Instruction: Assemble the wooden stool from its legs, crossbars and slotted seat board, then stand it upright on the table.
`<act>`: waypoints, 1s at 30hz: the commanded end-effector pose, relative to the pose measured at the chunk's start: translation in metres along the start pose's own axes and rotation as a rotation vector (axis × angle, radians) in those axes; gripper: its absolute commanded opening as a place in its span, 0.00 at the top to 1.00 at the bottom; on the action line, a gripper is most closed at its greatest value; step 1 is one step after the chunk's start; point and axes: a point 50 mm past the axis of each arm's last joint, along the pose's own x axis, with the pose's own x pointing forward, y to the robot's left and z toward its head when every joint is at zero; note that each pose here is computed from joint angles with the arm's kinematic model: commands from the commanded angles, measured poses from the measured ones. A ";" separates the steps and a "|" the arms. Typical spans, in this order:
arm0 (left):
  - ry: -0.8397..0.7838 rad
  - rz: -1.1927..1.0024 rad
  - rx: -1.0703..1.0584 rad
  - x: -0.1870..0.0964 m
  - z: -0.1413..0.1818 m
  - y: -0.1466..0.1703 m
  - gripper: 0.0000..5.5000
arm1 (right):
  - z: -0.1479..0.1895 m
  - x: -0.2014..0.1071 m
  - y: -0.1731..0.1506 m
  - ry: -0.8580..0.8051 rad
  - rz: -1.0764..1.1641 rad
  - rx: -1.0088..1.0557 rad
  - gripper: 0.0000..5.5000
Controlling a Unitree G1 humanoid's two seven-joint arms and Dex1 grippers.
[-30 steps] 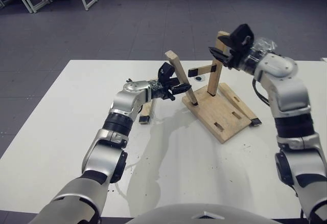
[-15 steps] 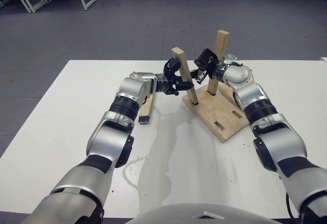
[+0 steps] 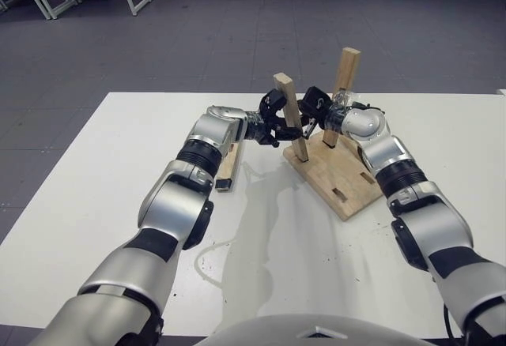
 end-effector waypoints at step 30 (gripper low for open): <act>0.054 0.084 -0.071 -0.066 -0.055 0.017 0.63 | 0.024 -0.077 -0.032 -0.126 -0.247 0.193 0.98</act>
